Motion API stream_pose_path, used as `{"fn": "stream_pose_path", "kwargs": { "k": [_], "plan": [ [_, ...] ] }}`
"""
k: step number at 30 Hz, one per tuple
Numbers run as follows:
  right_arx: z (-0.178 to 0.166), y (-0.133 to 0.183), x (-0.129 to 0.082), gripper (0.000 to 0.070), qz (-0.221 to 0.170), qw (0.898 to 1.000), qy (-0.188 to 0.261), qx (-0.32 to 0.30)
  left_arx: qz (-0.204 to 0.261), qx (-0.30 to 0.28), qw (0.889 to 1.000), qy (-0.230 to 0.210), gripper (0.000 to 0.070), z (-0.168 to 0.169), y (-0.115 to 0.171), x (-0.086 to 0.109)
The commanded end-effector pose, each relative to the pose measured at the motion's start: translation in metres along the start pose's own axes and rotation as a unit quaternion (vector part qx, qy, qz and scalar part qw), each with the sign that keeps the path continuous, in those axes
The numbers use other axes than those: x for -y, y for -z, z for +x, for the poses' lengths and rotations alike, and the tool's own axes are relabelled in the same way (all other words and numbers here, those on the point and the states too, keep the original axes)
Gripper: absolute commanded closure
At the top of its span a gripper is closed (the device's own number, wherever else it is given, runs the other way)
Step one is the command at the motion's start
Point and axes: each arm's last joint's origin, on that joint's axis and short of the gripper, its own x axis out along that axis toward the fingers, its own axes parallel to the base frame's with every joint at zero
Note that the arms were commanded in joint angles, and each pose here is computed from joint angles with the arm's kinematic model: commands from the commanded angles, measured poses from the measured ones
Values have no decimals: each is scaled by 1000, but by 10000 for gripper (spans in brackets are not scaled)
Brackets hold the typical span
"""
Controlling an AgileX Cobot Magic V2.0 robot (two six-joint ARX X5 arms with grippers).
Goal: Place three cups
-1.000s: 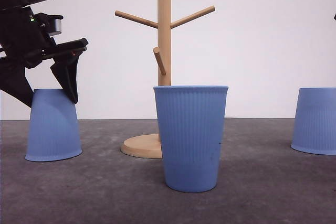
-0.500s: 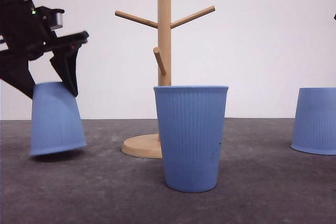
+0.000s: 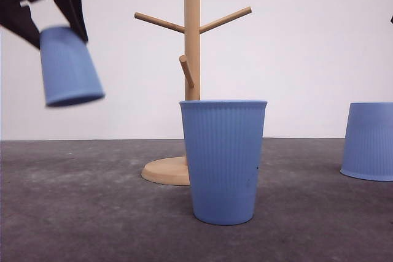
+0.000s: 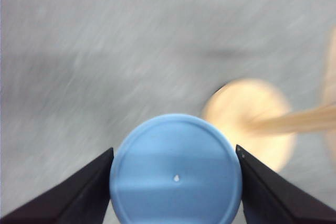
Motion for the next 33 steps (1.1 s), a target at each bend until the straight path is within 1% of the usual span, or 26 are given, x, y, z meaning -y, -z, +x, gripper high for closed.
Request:
{"fn": "stream_pose_path", "kwargs": {
  "k": [1, 5, 8, 10, 12, 15, 17, 20, 33],
  "plan": [
    [-2, -5, -1, 276, -8, 1000, -1, 12, -14, 14, 999, 34, 345, -8, -10, -5],
    [-2, -5, -1, 276, -8, 1000, -1, 13, -57, 33, 994, 89, 345, -22, -18, -25],
    [-2, -6, -1, 276, -9, 1000, -2, 17, -91, 44, 986, 133, 346, -30, -21, -39],
    [-2, -7, -1, 276, -10, 1000, -1, 21, -110, 57, 978, 166, 345, -35, -25, -47],
    [-2, -8, -1, 276, -9, 1000, -1, 24, -127, 72, 968, 203, 346, -39, -29, -51],
    [-2, -9, -1, 276, -10, 999, -1, 31, -138, 87, 956, 246, 345, -43, -36, -51],
    [-3, -10, -1, 276, -11, 999, -1, 36, -139, 95, 952, 254, 345, -44, -39, -49],
    [-3, -10, -1, 276, -12, 999, -1, 38, -132, 93, 951, 264, 344, -40, -41, -41],
    [-3, -10, -1, 276, -12, 999, -1, 38, -130, 31, 947, 293, 336, 5, -41, -18]
  ]
}}
